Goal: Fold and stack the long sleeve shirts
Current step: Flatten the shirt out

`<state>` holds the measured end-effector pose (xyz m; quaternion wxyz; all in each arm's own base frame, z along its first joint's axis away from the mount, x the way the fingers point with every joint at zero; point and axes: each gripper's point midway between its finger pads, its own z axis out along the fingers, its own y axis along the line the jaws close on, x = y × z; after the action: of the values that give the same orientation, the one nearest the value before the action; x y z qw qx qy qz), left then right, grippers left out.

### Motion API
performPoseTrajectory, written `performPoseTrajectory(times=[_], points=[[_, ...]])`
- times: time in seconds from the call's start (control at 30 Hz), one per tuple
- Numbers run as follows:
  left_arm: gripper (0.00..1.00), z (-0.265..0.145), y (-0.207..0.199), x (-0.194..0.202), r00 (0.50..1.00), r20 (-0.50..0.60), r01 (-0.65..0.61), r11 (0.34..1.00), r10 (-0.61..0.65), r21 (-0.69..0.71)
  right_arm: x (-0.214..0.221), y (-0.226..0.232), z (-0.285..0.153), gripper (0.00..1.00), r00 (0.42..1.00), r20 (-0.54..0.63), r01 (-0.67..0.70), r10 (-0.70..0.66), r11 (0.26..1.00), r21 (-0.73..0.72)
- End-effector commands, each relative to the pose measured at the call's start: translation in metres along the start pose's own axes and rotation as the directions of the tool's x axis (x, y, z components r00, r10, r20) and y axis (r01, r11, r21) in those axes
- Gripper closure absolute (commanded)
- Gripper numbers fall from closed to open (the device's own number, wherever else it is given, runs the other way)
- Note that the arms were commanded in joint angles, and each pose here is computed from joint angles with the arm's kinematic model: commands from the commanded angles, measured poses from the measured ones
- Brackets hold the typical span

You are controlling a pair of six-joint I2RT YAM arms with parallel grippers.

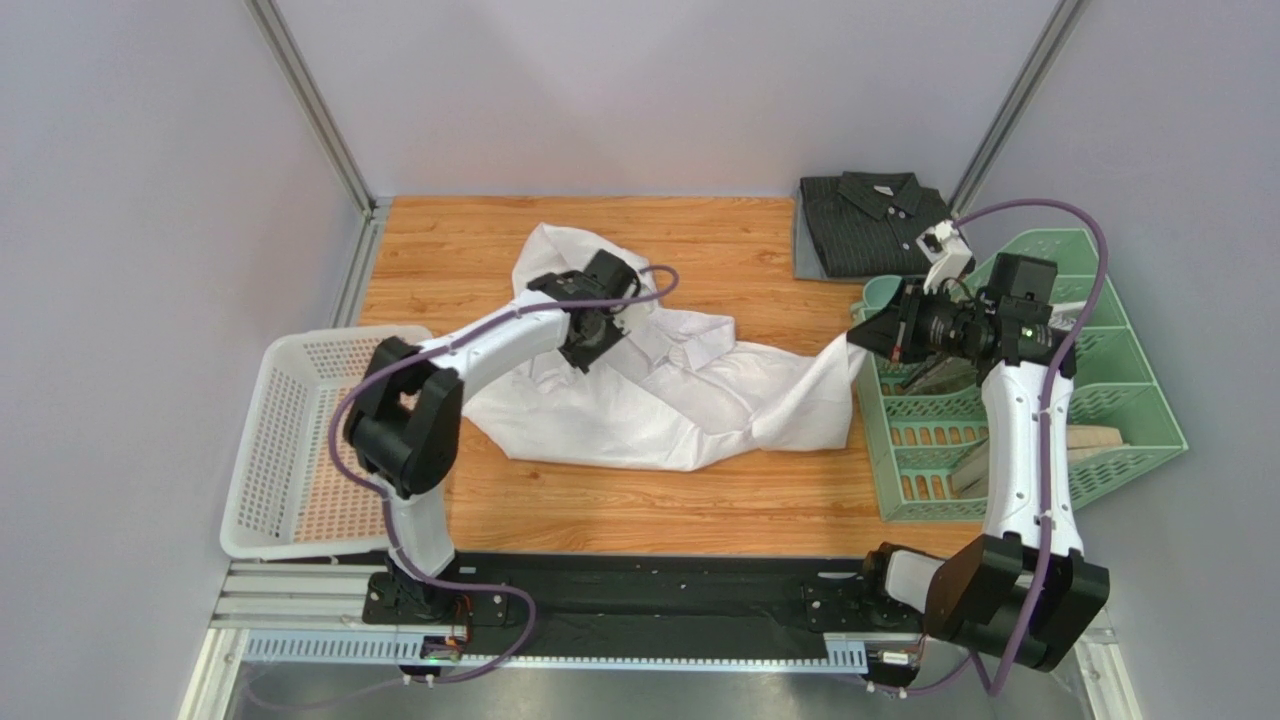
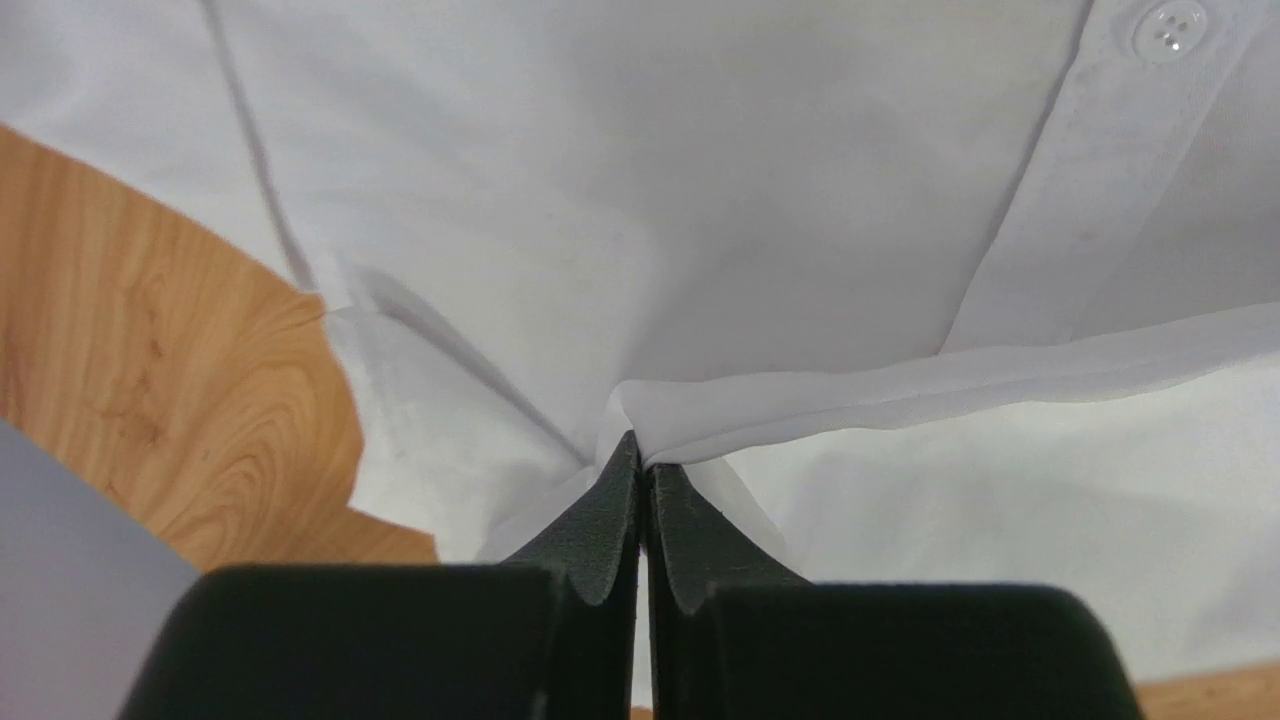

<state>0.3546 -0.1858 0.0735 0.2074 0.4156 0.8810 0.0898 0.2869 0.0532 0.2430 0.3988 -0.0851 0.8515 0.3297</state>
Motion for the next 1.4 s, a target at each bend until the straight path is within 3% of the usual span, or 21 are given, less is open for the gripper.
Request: performPoseTrajectory(times=[0.0, 0.13, 0.27, 0.37, 0.53, 0.67, 0.7, 0.77, 0.87, 0.97, 1.0, 1.03, 1.07, 1.17, 1.27, 1.37], points=[[1.0, -0.117, 0.063, -0.044, 0.953, 0.303, 0.029, 1.0, -0.027, -0.002, -0.08, 0.013, -0.017, 1.0, 0.978, 0.155, 0.134, -0.14, 0.99, 0.047], [1.0, -0.202, 0.107, -0.057, 0.892, 0.448, 0.0, 0.992, 0.057, -0.126, -0.153, 0.036, -0.038, 1.0, 0.936, 0.3, 0.178, -0.186, 0.983, 0.053], [1.0, -0.281, 0.143, -0.069, 0.788, 0.603, 0.048, 0.963, 0.127, -0.265, -0.218, 0.068, -0.07, 1.0, 0.861, 0.441, 0.24, -0.253, 0.967, 0.086], [1.0, -0.33, 0.157, -0.069, 0.71, 0.682, 0.094, 0.937, 0.174, -0.337, -0.253, 0.094, -0.101, 1.0, 0.782, 0.537, 0.282, -0.316, 0.948, 0.147], [1.0, -0.382, 0.172, -0.052, 0.664, 0.706, 0.147, 0.883, 0.246, -0.445, -0.285, 0.134, -0.164, 1.0, 0.61, 0.66, 0.289, -0.438, 0.899, 0.329], [1.0, -0.418, 0.167, -0.032, 0.617, 0.73, 0.163, 0.859, 0.296, -0.485, -0.28, 0.187, -0.23, 1.0, 0.417, 0.724, 0.287, -0.55, 0.835, 0.469], [1.0, -0.435, 0.162, -0.021, 0.584, 0.744, 0.163, 0.851, 0.325, -0.499, -0.278, 0.196, -0.242, 1.0, 0.382, 0.727, 0.284, -0.57, 0.821, 0.495], [1.0, -0.449, 0.154, -0.013, 0.557, 0.736, 0.134, 0.833, 0.385, -0.537, -0.275, 0.217, -0.278, 1.0, 0.275, 0.73, 0.241, -0.626, 0.78, 0.578], [1.0, -0.486, 0.142, 0.008, 0.477, 0.765, 0.158, 0.814, 0.433, -0.559, -0.258, 0.266, -0.341, 1.0, 0.085, 0.722, 0.176, -0.687, 0.724, 0.667], [1.0, -0.533, 0.128, 0.03, 0.347, 0.839, 0.224, 0.832, 0.419, -0.508, -0.236, 0.32, -0.397, 1.0, -0.111, 0.683, 0.135, -0.722, 0.67, 0.73], [1.0, -0.55, 0.113, 0.036, 0.27, 0.859, 0.196, 0.848, 0.436, -0.492, -0.23, 0.331, -0.411, 1.0, -0.159, 0.667, 0.115, -0.728, 0.657, 0.745], [1.0, -0.567, 0.107, 0.043, 0.218, 0.868, 0.202, 0.85, 0.446, -0.487, -0.228, 0.34, -0.42, 1.0, -0.192, 0.657, 0.109, -0.729, 0.649, 0.753], [1.0, -0.579, 0.103, 0.048, 0.179, 0.881, 0.211, 0.858, 0.437, -0.468, -0.218, 0.361, -0.437, 1.0, -0.261, 0.637, 0.104, -0.725, 0.635, 0.765], [1.0, -0.62, 0.104, 0.065, 0.1, 0.894, 0.288, 0.848, 0.436, -0.446, -0.215, 0.377, -0.453, 1.0, -0.337, 0.603, 0.087, -0.723, 0.614, 0.784], [1.0, -0.651, 0.115, 0.074, 0.042, 0.89, 0.378, 0.818, 0.453, -0.434, -0.232, 0.366, -0.45, 1.0, -0.343, 0.602, 0.068, -0.722, 0.62, 0.782], [1.0, -0.642, 0.137, 0.061, 0.124, 0.881, 0.424, 0.778, 0.456, -0.463, -0.265, 0.336, -0.422, 1.0, -0.265, 0.648, 0.104, -0.714, 0.647, 0.756]])
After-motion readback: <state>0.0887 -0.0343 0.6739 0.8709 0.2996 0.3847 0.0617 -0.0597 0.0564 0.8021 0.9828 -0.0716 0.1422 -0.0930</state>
